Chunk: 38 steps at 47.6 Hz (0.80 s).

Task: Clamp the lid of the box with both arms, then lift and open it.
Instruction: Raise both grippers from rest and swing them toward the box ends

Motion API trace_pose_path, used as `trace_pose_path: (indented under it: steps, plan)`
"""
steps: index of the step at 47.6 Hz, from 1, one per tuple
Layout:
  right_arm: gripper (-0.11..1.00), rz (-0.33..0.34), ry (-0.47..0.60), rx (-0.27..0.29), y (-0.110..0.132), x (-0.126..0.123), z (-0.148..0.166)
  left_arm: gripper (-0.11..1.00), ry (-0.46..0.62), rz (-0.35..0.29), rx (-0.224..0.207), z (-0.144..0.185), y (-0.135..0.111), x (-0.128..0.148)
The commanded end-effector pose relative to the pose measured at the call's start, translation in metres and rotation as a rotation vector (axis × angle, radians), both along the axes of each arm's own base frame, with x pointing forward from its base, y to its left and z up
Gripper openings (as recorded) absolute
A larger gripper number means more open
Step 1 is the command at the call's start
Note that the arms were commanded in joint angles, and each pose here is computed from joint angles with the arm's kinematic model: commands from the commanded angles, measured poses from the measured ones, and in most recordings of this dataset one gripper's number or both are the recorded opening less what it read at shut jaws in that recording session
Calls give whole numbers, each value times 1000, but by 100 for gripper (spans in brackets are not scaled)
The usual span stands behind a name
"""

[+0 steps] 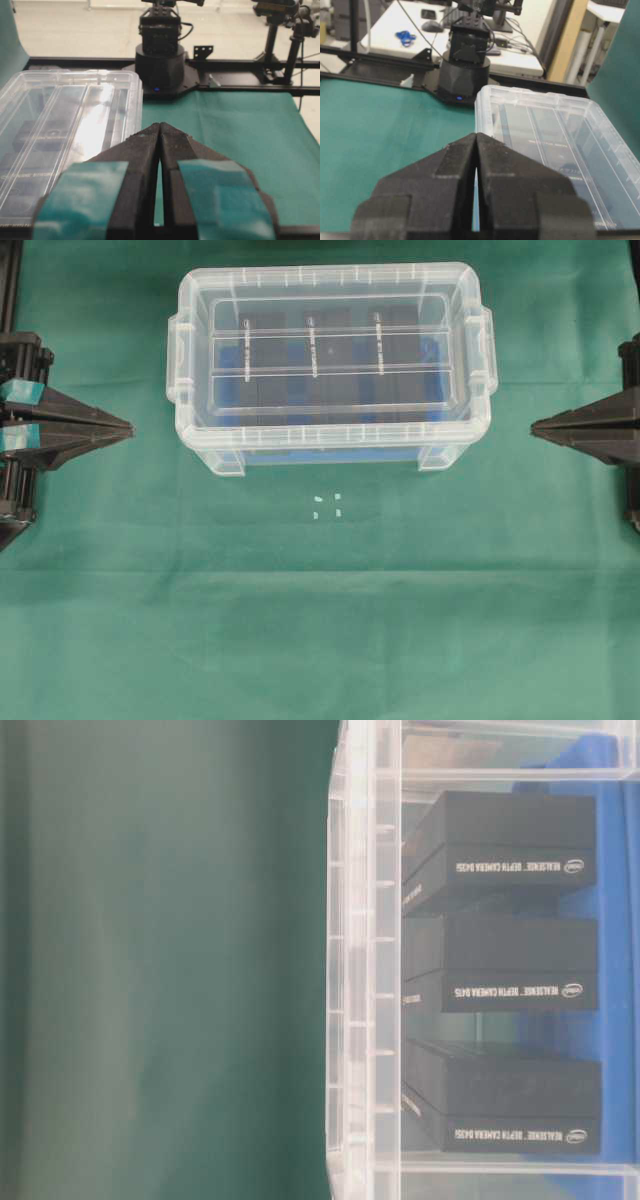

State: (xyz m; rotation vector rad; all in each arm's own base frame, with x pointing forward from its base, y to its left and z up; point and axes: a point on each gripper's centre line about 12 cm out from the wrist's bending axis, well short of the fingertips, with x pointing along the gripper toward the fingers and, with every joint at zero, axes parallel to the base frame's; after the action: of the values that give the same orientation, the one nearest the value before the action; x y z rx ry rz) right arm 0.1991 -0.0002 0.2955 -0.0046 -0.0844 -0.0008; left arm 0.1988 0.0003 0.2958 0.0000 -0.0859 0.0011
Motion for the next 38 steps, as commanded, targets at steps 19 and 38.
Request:
trace_pose_path:
  steps: [19,38]
  plan:
    - [0,-28,55,13,-6,8,8,1,36,25,29,5,5,4]
    - [0,-321,84,-8,-67,3,15,1,51,249,26,6,50,-1]
